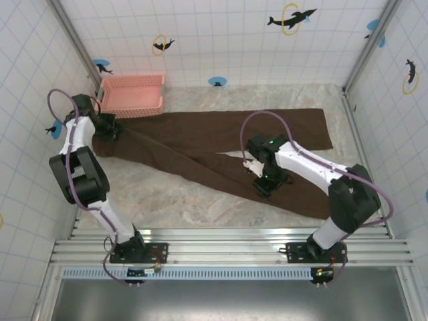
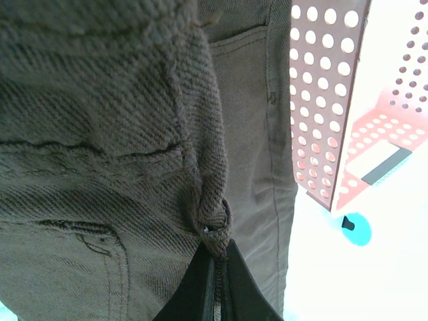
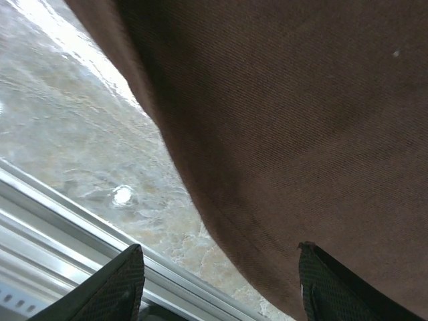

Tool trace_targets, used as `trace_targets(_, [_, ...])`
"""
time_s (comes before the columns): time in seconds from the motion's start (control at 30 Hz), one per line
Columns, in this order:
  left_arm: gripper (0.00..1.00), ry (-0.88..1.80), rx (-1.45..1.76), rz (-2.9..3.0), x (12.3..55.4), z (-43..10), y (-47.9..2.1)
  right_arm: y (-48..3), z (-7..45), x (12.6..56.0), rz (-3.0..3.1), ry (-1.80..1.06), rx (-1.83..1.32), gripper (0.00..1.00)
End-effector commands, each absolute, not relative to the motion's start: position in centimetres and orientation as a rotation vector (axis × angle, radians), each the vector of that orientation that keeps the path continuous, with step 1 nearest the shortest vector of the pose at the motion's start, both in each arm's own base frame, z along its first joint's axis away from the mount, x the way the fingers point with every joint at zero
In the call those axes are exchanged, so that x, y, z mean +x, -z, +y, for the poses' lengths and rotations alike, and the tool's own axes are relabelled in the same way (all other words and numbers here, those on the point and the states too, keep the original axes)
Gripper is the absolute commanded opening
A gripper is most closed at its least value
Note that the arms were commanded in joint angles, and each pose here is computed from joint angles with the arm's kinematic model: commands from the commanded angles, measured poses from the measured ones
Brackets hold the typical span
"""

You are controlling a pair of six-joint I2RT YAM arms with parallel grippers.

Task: Roll up the long pants

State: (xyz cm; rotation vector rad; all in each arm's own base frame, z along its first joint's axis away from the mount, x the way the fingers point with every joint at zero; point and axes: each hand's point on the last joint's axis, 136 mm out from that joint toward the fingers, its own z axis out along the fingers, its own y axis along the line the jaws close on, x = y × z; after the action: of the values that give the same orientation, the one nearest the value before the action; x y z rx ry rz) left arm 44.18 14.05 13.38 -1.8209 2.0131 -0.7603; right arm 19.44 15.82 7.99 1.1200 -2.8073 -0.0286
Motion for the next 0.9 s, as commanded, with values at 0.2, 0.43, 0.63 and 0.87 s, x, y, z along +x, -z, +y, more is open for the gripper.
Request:
trace_targets(0.2, [0.0, 0.795, -1.823, 1.99, 44.9, 14.3, -13.3, -7.2, 15.2, 18.8, -2.764, -0.07, 1.078, 0.6])
trace_targets(0.43, [0.0, 0.816, -1.824, 1.992, 45.0, 14.2, -13.0, -6.3, 15.9, 17.9, -2.692, -0.042, 1.091, 0.56])
trace_targets(0.63, [0.0, 0.825, -1.832, 1.992, 44.9, 14.1, -12.9, -5.1, 16.1, 17.2, -2.62, -0.039, 1.067, 0.53])
trace_targets(0.87, [0.0, 0.838, -1.846, 1.975, 44.6, 14.2, -12.9, -4.2, 14.6, 17.2, -2.575, -0.169, 1.011, 0.38])
